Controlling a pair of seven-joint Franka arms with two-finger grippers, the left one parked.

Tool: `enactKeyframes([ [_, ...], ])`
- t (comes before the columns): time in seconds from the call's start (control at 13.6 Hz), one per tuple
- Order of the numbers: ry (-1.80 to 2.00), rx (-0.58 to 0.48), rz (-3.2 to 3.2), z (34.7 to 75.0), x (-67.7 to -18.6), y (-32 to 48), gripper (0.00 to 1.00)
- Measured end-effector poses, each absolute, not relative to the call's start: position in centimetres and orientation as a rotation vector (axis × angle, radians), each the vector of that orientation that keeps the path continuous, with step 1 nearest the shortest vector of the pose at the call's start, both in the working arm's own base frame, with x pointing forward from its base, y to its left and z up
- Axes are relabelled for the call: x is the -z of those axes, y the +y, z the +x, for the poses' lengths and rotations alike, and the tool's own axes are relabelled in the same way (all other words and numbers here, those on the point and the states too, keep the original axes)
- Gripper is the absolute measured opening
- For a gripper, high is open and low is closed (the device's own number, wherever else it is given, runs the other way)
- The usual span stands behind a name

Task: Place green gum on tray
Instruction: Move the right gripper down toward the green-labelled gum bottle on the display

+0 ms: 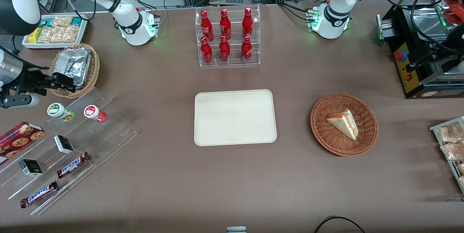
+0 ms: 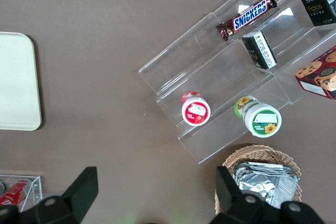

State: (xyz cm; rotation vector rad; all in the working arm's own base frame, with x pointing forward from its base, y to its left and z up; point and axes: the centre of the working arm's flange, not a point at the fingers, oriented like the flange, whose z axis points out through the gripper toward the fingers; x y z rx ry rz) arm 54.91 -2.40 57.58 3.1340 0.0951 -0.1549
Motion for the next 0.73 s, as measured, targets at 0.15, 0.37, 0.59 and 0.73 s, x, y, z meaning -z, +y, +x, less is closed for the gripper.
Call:
enactKeyframes([
  [0.15,0.095,0.155,3.134,54.9,-57.6,-2.4,1.00],
  [0.37,0.095,0.157,3.134,54.9,-57.5,-2.4,1.00],
  [0.59,0.114,0.165,3.134,55.1,-56.9,-2.8,1.00],
  [0.73,0.237,0.156,3.133,55.4,-55.7,-3.8,1.00],
])
